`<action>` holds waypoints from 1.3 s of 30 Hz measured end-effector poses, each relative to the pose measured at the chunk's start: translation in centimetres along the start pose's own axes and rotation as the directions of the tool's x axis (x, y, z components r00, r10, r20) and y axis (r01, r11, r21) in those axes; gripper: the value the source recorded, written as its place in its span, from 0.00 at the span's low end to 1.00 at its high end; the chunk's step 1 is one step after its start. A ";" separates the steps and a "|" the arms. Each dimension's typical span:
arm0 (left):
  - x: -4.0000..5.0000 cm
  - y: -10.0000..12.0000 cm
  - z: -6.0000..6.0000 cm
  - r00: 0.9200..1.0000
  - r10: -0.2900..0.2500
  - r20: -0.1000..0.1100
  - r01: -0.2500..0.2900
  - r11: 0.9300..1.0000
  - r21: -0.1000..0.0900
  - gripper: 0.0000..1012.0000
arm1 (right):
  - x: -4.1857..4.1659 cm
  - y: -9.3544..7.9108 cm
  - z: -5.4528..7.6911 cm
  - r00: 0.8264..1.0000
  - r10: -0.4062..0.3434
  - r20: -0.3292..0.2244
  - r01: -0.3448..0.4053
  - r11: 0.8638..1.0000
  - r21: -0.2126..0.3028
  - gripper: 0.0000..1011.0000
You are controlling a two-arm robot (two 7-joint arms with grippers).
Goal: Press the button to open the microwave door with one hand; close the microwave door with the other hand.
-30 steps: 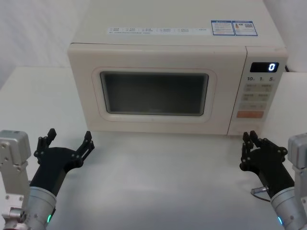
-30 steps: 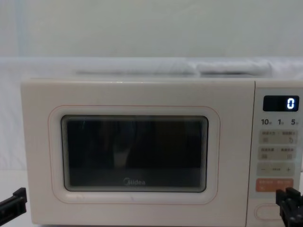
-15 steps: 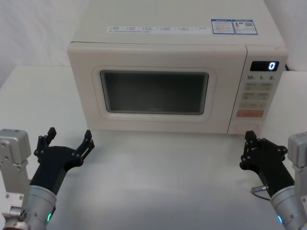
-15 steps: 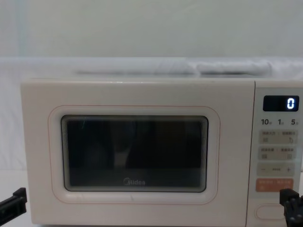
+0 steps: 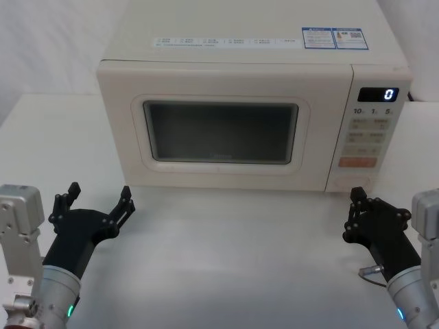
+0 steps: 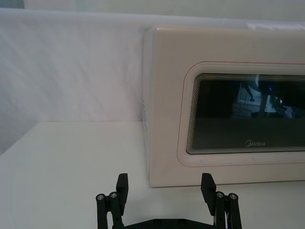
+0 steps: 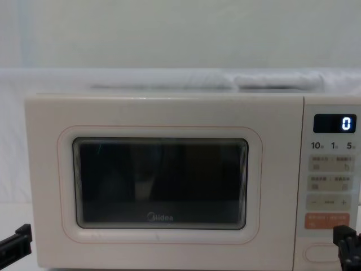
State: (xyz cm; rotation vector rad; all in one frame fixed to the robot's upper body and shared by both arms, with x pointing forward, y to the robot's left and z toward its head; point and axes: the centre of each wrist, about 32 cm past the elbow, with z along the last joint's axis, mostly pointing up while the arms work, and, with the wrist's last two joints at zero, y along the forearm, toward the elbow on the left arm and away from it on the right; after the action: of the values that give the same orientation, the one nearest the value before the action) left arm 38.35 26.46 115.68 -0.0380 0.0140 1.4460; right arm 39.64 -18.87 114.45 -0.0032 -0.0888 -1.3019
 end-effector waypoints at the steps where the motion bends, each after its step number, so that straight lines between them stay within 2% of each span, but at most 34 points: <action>1: 0.00 0.0 0.0 1.000 0.000 0.000 0.000 1.000 0.000 0.99 | 0.00 0.0 0.0 1.000 0.000 0.000 0.000 1.000 0.000 0.00; 5: 0.00 0.0 0.0 1.000 0.000 0.000 0.000 1.000 0.000 0.99 | 0.04 0.2 0.2 1.000 0.015 -0.009 -0.015 1.000 0.002 0.00; 12: 0.00 0.0 0.0 1.000 0.000 0.000 0.000 1.000 0.000 0.99 | 0.66 0.5 0.5 0.999 0.038 -0.039 -0.038 0.999 -0.020 0.00; 22: 0.00 0.0 0.0 1.000 0.000 0.000 0.000 1.000 0.000 0.99 | 2.10 1.2 0.8 0.995 0.059 -0.078 -0.066 0.994 -0.084 0.00; 31: 0.00 0.0 0.0 1.000 0.000 0.000 0.000 1.000 0.000 0.99 | 3.02 3.0 0.2 0.990 0.059 -0.125 -0.076 0.988 -0.136 0.00; 39: 0.00 0.0 0.0 1.000 0.000 0.000 0.000 1.000 0.000 0.99 | 3.29 4.1 -0.7 0.988 0.058 -0.142 -0.081 0.983 -0.166 0.00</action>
State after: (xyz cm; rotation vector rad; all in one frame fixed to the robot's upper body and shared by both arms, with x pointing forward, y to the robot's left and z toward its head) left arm 38.35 26.46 115.68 -0.0380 0.0141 1.4460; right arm 44.53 -20.97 114.14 -0.0637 0.1397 -1.2331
